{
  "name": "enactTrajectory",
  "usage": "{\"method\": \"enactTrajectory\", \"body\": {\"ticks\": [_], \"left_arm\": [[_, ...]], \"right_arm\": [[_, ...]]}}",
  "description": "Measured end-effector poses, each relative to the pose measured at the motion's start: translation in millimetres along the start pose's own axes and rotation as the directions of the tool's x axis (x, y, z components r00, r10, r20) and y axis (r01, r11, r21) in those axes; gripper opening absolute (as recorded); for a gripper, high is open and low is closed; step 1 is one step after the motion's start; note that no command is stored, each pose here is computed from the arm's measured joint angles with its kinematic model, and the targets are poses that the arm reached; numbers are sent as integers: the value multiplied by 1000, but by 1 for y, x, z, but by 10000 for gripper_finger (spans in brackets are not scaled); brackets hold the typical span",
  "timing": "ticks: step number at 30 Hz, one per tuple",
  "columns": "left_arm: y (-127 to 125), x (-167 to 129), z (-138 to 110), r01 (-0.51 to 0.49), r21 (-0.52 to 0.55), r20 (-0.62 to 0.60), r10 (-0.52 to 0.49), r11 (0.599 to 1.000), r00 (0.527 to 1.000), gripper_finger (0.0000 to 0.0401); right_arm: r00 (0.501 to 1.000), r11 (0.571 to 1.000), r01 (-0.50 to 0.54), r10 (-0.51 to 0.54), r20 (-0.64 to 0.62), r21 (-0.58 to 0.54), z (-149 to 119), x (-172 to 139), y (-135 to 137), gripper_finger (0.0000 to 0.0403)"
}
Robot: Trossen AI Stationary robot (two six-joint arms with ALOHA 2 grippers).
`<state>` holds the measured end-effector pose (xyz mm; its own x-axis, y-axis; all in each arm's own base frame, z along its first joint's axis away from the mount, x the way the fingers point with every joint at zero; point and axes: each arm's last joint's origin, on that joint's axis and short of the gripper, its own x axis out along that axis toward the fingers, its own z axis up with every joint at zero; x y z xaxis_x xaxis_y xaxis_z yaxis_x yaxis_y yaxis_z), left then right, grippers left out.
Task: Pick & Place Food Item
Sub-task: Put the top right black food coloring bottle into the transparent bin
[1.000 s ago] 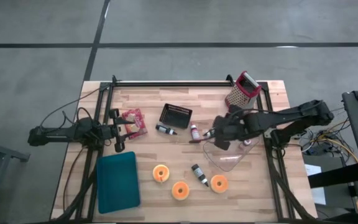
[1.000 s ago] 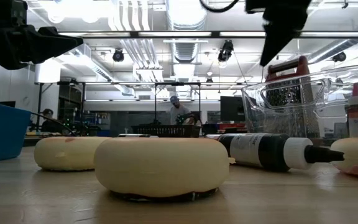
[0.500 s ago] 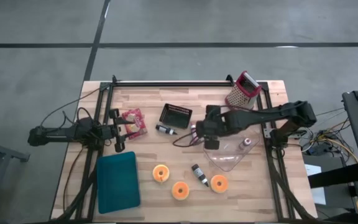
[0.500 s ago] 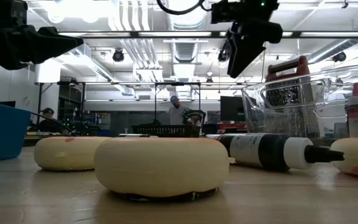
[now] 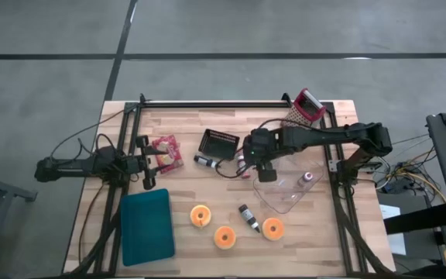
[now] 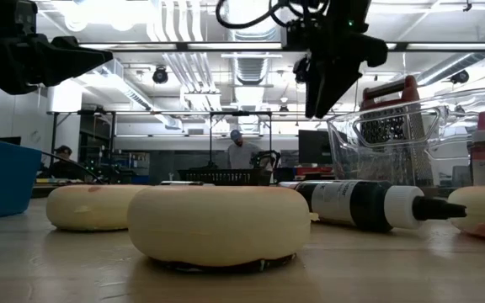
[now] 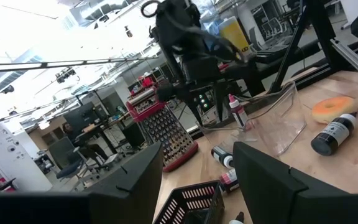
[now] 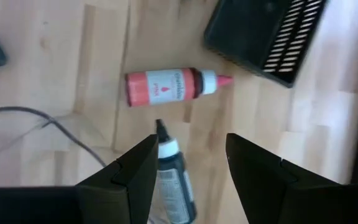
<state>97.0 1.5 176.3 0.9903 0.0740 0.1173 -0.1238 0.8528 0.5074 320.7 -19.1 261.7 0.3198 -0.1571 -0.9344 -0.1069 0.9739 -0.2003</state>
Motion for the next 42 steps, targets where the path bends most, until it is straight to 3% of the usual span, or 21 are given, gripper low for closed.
{"method": "enactTrajectory", "body": {"ticks": [5,13,28,42], "left_arm": [[0,0,0,0,0,0,0,1000,1000,200],[0,0,0,0,0,0,0,1000,1000,200],[0,0,0,0,0,0,0,1000,1000,200],[0,0,0,1,0,-1,-1,1000,1000,200]], "right_arm": [[998,997,-67,66,23,41,-7,14,-10,185],[996,998,-60,59,65,5,-9,26,-9,185],[990,992,-116,112,88,45,-31,63,3,185],[986,994,-105,98,136,42,-43,82,8,185]]}}
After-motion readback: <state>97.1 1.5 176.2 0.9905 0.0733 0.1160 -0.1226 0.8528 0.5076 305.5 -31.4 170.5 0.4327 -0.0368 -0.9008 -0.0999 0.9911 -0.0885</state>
